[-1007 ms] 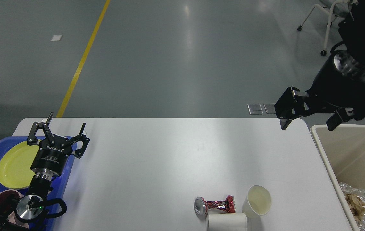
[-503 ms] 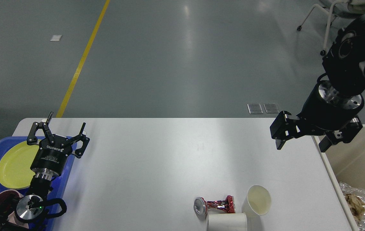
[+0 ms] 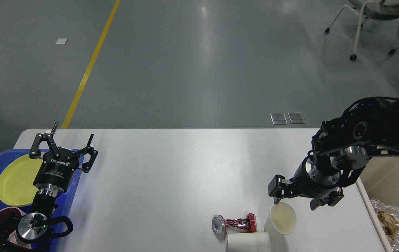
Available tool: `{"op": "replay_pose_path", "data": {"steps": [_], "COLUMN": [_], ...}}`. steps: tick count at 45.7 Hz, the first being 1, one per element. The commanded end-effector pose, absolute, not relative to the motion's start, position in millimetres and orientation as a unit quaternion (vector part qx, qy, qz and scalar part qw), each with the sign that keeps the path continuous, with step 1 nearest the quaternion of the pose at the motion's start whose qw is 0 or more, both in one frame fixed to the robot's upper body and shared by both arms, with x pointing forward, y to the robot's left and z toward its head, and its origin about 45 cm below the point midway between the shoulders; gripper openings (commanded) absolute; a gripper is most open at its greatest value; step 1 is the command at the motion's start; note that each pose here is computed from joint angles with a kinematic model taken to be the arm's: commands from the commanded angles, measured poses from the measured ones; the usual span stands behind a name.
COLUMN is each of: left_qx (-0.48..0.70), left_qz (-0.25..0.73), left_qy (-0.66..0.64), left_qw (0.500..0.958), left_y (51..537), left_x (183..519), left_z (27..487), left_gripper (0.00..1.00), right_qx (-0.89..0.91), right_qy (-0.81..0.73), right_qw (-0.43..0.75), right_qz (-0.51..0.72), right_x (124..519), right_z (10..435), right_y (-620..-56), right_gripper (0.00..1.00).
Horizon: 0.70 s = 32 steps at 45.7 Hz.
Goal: Tidy desktop
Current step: 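Grasp the white paper cup with the right gripper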
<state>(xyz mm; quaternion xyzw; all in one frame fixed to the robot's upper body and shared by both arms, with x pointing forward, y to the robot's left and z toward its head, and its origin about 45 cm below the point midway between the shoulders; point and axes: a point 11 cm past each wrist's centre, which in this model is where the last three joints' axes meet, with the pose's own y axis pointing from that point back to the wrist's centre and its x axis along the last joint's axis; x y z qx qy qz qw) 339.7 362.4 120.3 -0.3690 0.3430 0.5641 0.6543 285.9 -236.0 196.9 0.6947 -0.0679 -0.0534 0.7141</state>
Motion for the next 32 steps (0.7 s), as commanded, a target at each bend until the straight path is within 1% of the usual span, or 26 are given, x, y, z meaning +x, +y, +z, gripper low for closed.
{"op": "replay_pose_path", "data": {"steps": [1,4,12,13,16,20,25,27,29,32], "left_qx": [-0.369,-0.369,-0.369,-0.369,-0.369,-0.369,-0.369,-0.369,-0.369,-0.369], "left_qz": [0.564,0.564,0.564,0.564,0.564,0.564,0.564,0.564,0.564,0.564], "left_qy": [0.343,0.343,0.343,0.343,0.343,0.343,0.343,0.343,0.343,0.343], "left_qw": [0.654,0.654,0.654,0.654,0.654,0.654,0.654,0.654,0.654,0.654], "left_y": [362,362,362,362,362,362,362,362,362,362], "left_x": [340,340,340,340,340,340,340,340,340,340], "left_z": [120,120,120,120,120,120,120,120,120,120], "left_gripper": [0.96,0.96,0.96,0.96,0.96,0.96,0.96,0.96,0.96,0.97], "right_qx": [0.682,0.673,0.672,0.672,0.670,0.666,0.662,0.662,0.662,0.662], "right_qy": [-0.083,-0.083,-0.068,-0.067,-0.070,-0.078,-0.088,-0.087,-0.084,-0.084], "right_qw": [0.725,0.734,0.735,0.736,0.737,0.741,0.743,0.743,0.743,0.742], "right_qz": [-0.048,-0.048,-0.049,-0.048,-0.048,-0.043,-0.046,-0.048,-0.052,-0.059], "right_x": [281,279,271,271,268,265,263,262,261,259], "right_z": [172,161,151,150,144,132,125,124,124,123], "right_y": [-245,-251,-244,-244,-245,-246,-249,-250,-250,-251], "right_gripper": [0.94,0.94,0.93,0.91,0.80,0.78,0.56,0.44,0.29,0.12]}}
